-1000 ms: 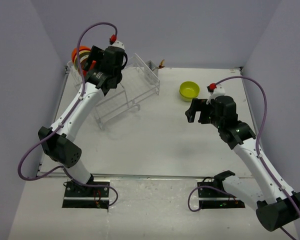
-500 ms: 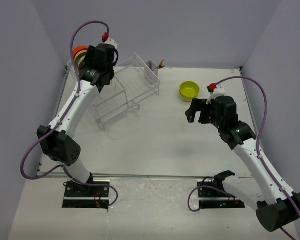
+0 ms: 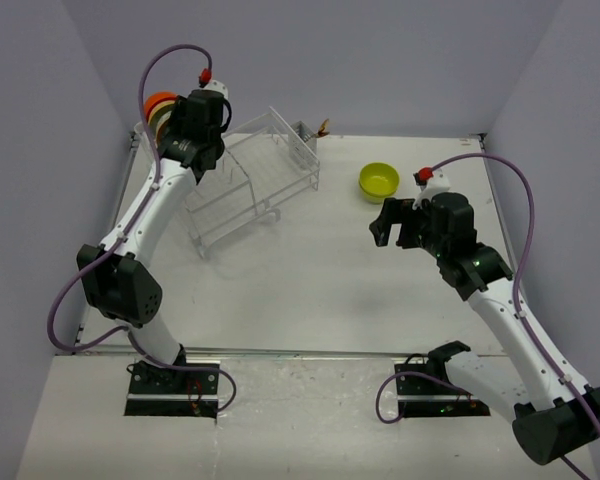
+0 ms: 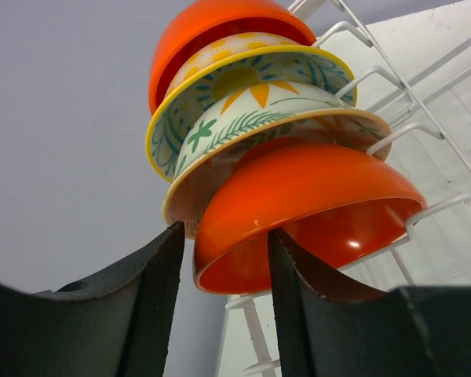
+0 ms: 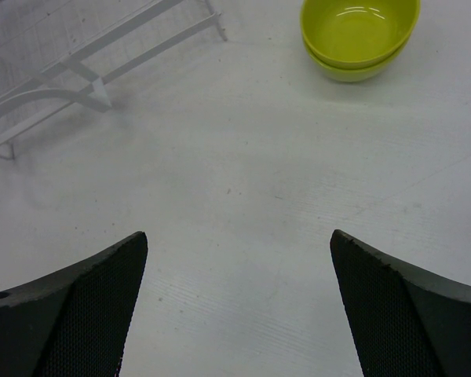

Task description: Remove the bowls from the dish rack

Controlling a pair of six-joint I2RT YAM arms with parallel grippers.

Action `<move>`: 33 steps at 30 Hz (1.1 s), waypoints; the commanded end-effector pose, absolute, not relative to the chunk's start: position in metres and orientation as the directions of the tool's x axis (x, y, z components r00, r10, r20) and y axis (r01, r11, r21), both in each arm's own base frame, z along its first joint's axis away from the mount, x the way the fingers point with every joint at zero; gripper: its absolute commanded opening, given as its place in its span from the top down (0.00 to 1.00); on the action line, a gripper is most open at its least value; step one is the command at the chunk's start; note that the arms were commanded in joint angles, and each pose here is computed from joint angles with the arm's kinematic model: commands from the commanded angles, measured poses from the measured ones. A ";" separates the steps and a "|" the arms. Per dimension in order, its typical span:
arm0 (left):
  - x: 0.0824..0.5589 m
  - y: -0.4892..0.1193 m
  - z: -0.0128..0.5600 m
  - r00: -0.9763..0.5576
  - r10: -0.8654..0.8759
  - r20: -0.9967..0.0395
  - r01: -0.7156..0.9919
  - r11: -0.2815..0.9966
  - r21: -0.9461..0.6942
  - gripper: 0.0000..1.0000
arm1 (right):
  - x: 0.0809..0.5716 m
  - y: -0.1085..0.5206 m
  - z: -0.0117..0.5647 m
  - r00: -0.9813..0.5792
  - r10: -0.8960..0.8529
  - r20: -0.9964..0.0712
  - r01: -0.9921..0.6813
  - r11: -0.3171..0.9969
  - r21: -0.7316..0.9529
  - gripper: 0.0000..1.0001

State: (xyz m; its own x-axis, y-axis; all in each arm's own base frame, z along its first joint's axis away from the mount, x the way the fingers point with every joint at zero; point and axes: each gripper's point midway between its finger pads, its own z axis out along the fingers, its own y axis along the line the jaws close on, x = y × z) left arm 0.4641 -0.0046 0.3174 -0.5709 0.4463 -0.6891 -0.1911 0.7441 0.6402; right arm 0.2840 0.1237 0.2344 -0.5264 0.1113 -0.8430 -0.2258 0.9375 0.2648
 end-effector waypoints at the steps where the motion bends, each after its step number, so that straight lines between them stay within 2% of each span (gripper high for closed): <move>1: 0.474 -0.008 0.315 -0.552 0.447 -0.704 -0.194 0.753 0.629 0.54 | 0.286 0.127 0.243 -0.485 0.105 -0.868 -0.261 0.930 0.258 0.01; 7: 0.472 -0.011 0.310 -0.558 0.464 -0.688 -0.164 0.751 0.639 0.66 | 0.287 0.129 0.239 -0.495 0.098 -0.863 -0.265 0.929 0.257 0.01; 13: 0.467 -0.015 0.321 -0.552 0.508 -0.661 -0.163 0.712 0.683 0.86 | 0.288 0.130 0.239 -0.493 0.095 -0.865 -0.271 0.928 0.256 0.01; 20: 0.460 -0.021 0.339 -0.509 0.533 -0.676 -0.203 0.689 0.696 1.00 | 0.288 0.130 0.239 -0.494 0.093 -0.865 -0.272 0.928 0.256 0.01; 29: 0.451 -0.021 0.349 -0.481 0.525 -0.702 -0.233 0.696 0.679 1.00 | 0.287 0.130 0.241 -0.488 0.096 -0.868 -0.274 0.927 0.256 0.01; 33: 0.446 -0.024 0.360 -0.440 0.502 -0.744 -0.255 0.725 0.640 1.00 | 0.287 0.130 0.240 -0.488 0.096 -0.868 -0.275 0.926 0.257 0.01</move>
State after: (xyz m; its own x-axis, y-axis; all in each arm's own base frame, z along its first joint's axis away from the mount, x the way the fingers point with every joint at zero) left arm 0.4520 -0.0079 0.3184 -0.5766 0.5340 -0.6184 -0.1829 0.6533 0.7347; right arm 0.2852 0.1244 0.2316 -0.5231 0.1007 -0.8463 -0.2353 0.9373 0.2570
